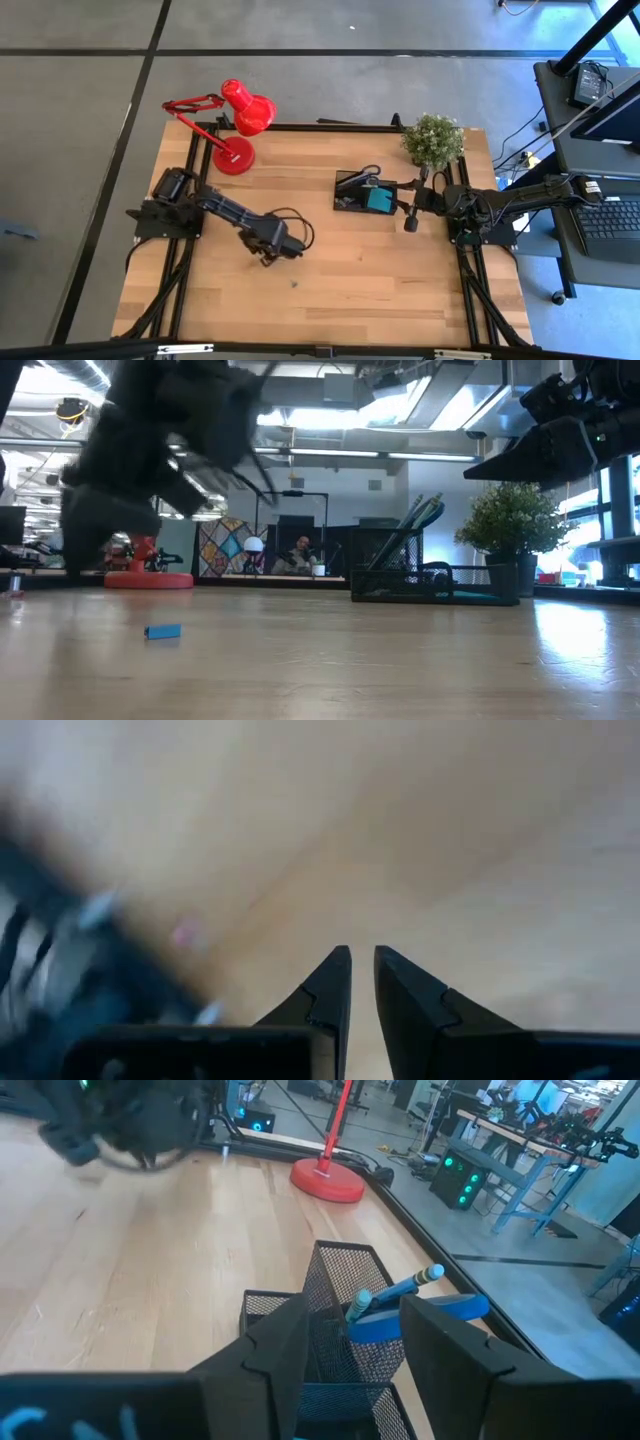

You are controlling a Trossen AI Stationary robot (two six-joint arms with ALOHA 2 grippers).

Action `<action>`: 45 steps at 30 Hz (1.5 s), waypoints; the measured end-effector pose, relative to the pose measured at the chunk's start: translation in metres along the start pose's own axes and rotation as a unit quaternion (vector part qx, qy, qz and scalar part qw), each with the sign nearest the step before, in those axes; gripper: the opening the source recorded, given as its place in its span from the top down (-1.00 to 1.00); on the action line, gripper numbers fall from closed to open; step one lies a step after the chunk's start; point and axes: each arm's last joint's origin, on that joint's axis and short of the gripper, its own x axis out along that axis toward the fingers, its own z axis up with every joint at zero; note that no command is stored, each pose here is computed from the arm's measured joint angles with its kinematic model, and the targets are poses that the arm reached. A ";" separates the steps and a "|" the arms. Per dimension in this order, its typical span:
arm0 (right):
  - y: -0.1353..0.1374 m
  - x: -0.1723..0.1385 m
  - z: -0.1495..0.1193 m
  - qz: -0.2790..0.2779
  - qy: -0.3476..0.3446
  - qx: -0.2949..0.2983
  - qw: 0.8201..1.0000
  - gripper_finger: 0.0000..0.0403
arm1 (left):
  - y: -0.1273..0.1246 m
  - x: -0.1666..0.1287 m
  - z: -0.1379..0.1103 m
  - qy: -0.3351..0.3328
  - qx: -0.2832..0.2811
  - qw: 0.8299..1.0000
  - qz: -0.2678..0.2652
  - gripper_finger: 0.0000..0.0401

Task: Pick and place office supplies into organizer
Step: Put the pink binder clip into the black desk organizer

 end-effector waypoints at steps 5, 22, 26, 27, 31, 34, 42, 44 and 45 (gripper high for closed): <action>0.000 0.000 0.000 0.000 0.000 -0.001 1.000 0.20 | 0.023 -0.003 -0.004 0.026 -0.145 0.988 0.049 0.79; 0.000 0.000 0.000 0.000 -0.001 -0.032 0.999 0.20 | 0.092 0.024 -0.042 -0.058 -0.272 0.955 -0.106 0.79; 0.000 0.000 0.000 0.000 -0.002 -0.036 0.999 0.20 | 0.104 0.025 -0.048 -0.081 -0.270 0.953 -0.107 0.79; 0.000 0.000 0.000 0.000 -0.002 -0.036 0.999 0.20 | 0.106 0.025 -0.048 -0.086 -0.264 0.955 -0.106 0.79; 0.000 0.000 0.000 0.000 -0.002 -0.036 0.999 0.20 | 0.107 0.023 -0.048 -0.105 -0.243 0.958 -0.111 0.79; 0.000 0.000 0.000 0.000 -0.002 -0.036 0.999 0.20 | 0.106 0.023 -0.048 -0.107 -0.241 0.958 -0.113 0.79; 0.000 0.000 0.000 0.000 -0.002 -0.036 0.999 0.20 | 0.106 0.023 -0.048 -0.109 -0.240 0.958 -0.112 0.79; 0.000 0.000 0.000 0.000 -0.002 -0.037 0.999 0.20 | 0.106 0.023 -0.048 -0.109 -0.240 0.958 -0.112 0.79; 0.000 0.000 0.000 0.000 -0.002 -0.037 0.999 0.20 | 0.106 0.023 -0.048 -0.109 -0.240 0.958 -0.112 0.79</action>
